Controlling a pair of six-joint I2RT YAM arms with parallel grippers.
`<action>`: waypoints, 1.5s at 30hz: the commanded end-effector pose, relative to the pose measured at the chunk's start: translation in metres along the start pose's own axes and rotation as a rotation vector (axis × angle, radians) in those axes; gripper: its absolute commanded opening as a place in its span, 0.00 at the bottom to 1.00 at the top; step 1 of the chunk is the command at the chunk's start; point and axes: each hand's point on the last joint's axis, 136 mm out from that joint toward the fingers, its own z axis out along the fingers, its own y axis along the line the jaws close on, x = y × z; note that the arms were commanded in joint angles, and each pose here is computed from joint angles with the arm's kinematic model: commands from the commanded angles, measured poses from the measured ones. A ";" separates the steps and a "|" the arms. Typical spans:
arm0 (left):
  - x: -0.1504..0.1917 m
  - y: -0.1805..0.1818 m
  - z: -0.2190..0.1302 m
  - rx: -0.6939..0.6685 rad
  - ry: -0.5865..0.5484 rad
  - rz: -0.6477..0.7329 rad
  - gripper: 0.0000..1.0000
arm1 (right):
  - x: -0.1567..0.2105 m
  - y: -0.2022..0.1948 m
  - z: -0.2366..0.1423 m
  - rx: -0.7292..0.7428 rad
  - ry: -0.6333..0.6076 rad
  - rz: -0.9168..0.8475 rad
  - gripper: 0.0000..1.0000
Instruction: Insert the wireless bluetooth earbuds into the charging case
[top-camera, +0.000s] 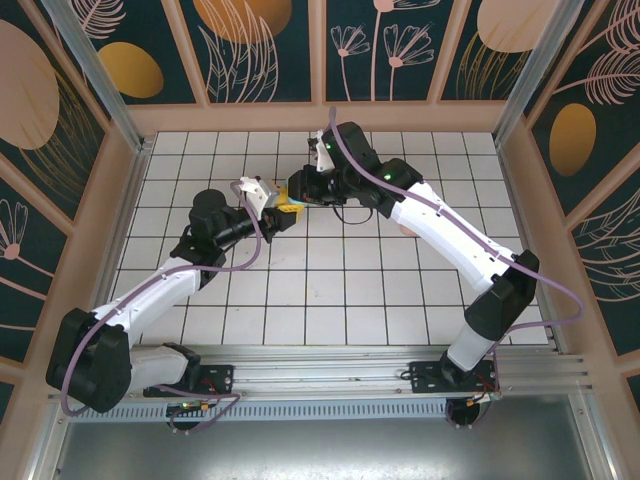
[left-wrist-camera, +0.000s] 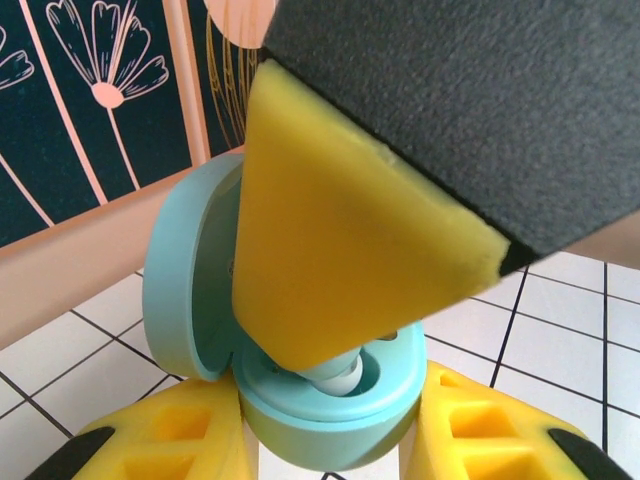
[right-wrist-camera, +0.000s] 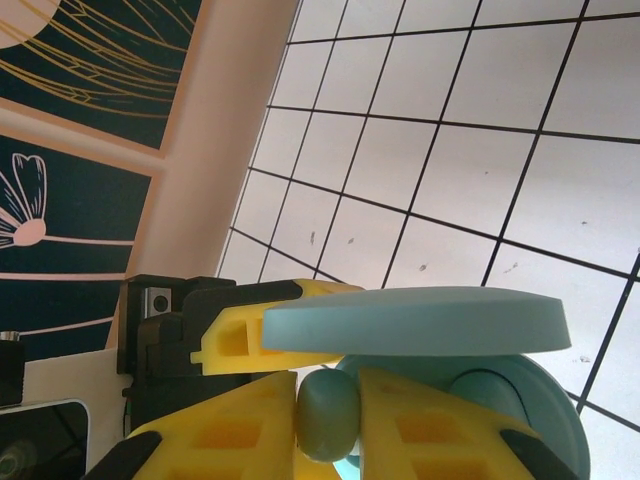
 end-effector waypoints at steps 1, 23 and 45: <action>-0.024 -0.003 -0.005 -0.005 -0.070 0.063 0.19 | 0.008 -0.007 -0.004 0.055 0.023 0.012 0.21; -0.023 -0.003 -0.006 -0.009 -0.067 0.062 0.19 | 0.006 -0.006 -0.006 0.094 0.021 0.008 0.25; -0.026 -0.002 -0.007 -0.020 -0.068 0.069 0.19 | -0.026 0.030 -0.038 0.042 -0.065 -0.062 0.27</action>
